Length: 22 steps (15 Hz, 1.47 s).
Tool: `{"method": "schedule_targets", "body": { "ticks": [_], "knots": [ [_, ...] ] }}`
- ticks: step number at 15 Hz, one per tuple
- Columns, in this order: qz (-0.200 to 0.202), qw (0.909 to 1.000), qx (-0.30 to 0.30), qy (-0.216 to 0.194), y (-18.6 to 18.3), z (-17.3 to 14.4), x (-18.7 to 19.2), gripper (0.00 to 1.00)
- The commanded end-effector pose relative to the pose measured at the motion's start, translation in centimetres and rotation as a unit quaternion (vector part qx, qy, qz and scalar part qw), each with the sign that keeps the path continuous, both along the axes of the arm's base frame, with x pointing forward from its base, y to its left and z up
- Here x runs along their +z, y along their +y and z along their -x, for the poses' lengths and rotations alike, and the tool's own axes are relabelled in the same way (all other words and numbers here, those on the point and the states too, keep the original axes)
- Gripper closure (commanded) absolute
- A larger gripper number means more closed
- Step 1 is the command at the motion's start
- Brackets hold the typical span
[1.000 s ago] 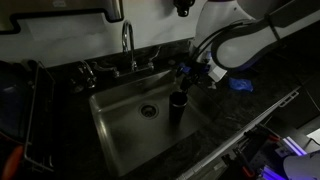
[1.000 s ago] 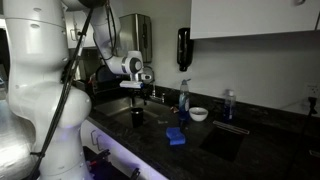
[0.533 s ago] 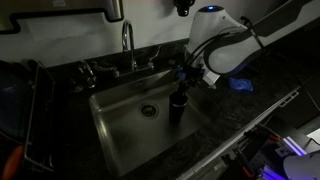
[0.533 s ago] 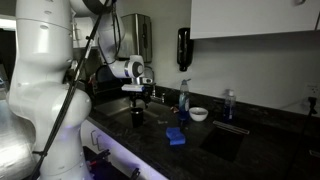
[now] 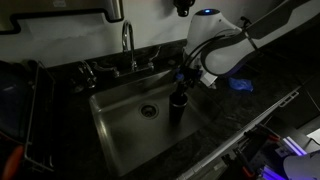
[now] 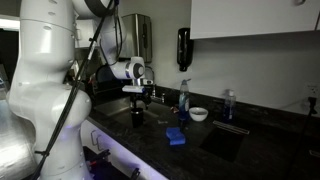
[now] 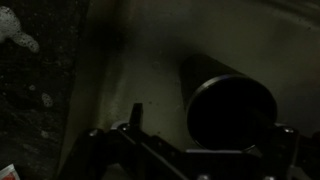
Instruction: Remove the bottle from the sink and put it on the base top
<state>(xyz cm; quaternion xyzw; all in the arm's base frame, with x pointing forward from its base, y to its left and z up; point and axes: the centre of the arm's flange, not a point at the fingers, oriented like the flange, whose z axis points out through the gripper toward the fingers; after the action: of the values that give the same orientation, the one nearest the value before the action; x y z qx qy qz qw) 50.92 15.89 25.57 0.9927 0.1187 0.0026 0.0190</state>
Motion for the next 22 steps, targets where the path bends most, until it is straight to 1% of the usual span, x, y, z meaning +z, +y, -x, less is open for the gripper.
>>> {"method": "schedule_targets", "body": {
  "ticks": [1,7,12,13,14,22],
  "knots": [
    [0.003,0.9999,-0.01,-0.002,-0.3,-0.7,-1.2,0.0],
    [0.006,0.9998,-0.015,0.009,-0.8,-0.3,-2.5,0.0],
    [0.012,0.9999,-0.008,0.01,-0.2,-0.2,-3.1,0.0],
    [0.011,0.9999,-0.007,0.008,0.0,-0.1,-3.1,0.25],
    [0.009,0.9999,-0.007,0.007,0.2,-0.1,-3.1,0.26],
    [0.011,0.9998,-0.015,0.001,0.7,-0.2,-2.7,0.84]
  ]
}}
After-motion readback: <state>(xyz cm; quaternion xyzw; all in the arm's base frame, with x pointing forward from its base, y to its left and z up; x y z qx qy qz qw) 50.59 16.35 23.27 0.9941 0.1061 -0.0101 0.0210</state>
